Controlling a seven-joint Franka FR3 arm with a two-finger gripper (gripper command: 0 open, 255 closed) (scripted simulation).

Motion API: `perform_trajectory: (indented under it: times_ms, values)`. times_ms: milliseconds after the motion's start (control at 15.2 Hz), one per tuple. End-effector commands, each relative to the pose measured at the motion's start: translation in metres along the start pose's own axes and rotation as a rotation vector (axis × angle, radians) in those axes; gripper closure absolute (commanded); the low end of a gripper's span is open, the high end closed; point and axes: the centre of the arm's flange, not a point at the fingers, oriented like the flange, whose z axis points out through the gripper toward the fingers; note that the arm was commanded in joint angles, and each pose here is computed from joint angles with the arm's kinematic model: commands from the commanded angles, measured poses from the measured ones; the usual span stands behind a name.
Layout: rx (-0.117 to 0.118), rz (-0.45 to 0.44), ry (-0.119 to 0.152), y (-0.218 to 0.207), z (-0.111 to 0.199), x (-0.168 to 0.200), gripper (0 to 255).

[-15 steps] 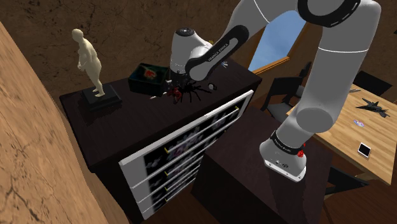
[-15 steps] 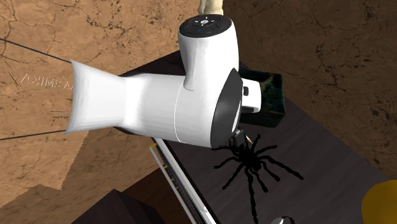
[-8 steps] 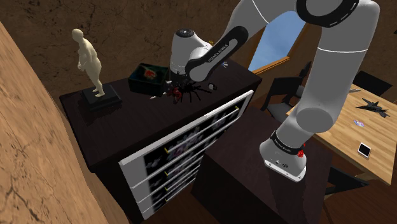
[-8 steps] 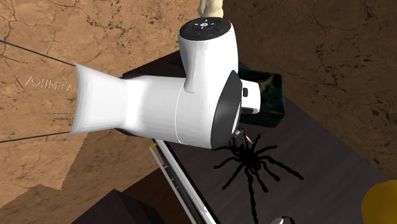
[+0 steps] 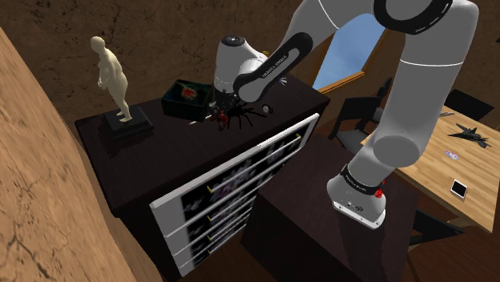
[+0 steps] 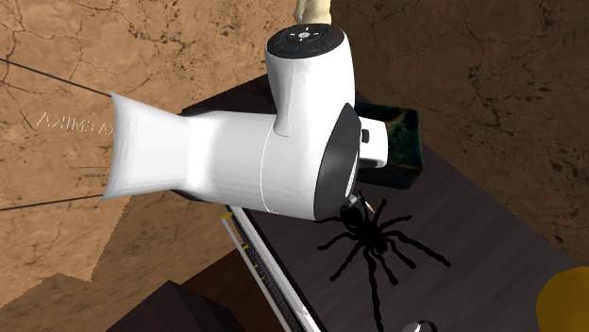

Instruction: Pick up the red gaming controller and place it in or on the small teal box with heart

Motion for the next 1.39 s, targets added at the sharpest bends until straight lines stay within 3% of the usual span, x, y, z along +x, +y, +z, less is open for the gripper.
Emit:
perform_trajectory:
  times_ms: [0, 1320]
  values:
    - [-0.001, -0.002, -0.004, 0.0, 0.002, -0.001, 255]
    - [-0.001, -0.002, -0.004, 0.005, -0.097, 0.017, 255]
